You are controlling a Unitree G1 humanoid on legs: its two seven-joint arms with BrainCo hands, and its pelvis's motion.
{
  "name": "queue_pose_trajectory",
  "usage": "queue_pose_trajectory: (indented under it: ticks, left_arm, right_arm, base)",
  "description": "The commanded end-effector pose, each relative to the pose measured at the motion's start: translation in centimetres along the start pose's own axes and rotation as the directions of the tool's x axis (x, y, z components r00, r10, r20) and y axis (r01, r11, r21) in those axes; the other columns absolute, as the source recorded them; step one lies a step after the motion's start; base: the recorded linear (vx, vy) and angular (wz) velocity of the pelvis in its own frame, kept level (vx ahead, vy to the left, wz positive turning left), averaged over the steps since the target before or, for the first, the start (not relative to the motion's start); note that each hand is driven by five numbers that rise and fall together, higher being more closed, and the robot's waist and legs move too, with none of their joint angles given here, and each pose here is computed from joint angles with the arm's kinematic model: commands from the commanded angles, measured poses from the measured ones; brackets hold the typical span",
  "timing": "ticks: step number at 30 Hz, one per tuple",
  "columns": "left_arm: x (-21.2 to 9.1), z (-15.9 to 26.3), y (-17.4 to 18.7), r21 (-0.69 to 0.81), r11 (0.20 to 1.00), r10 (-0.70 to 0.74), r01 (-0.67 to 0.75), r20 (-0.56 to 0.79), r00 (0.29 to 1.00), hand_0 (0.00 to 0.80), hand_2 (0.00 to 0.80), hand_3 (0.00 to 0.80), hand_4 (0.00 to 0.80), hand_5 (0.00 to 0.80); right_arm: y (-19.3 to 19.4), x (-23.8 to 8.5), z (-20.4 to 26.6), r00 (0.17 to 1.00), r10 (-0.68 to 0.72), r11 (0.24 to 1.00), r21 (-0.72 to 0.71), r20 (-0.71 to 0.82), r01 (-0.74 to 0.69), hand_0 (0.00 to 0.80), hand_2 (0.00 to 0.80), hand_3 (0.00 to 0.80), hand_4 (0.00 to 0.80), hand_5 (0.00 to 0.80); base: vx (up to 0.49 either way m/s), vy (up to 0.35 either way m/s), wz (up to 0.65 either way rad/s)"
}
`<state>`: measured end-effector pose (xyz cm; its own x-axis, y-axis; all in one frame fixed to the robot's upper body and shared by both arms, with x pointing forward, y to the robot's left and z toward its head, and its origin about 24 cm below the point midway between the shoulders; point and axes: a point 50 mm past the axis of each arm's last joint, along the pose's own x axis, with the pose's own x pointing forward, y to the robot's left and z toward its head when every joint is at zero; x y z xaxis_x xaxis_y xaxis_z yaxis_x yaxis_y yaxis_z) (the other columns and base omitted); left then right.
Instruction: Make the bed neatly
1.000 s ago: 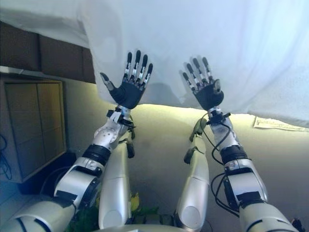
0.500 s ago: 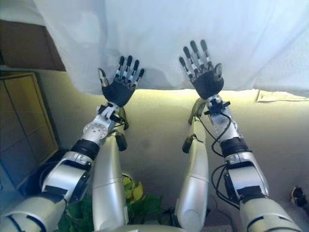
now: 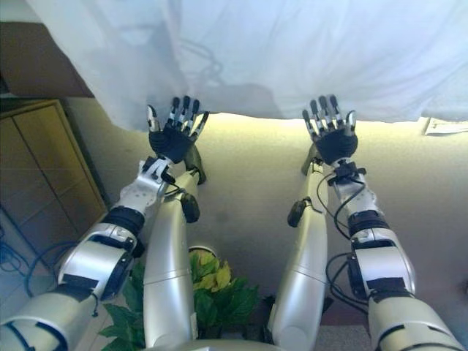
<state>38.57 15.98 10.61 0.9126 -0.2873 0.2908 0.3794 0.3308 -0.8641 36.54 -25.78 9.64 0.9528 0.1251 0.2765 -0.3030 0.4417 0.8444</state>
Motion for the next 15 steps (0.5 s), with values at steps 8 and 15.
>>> queue_pose_trajectory:
  ticks: [8, 15]
  left_arm:
    - [-8.4, 0.3, 7.7, -0.052, 0.921, 0.39, -0.387, 0.139, 0.91, 0.0, 0.0, 0.0, 0.0, 0.0]
    - [-14.3, 0.4, 10.6, -0.078, 0.867, 0.499, -0.493, 0.162, 0.851, 0.0, 0.0, 0.0, 0.0, 0.0]
  right_arm:
    - [-8.6, -13.0, 3.6, 0.892, -0.422, 0.906, 0.116, 0.162, 0.407, 0.0, 0.0, 0.0, 0.0, 0.0]
    - [-10.5, -19.5, 4.2, 0.823, -0.536, 0.844, 0.132, 0.188, 0.52, 0.0, 0.0, 0.0, 0.0, 0.0]
  base:
    - [0.034, 0.053, 0.02]
    - [0.0, -0.002, 0.01]
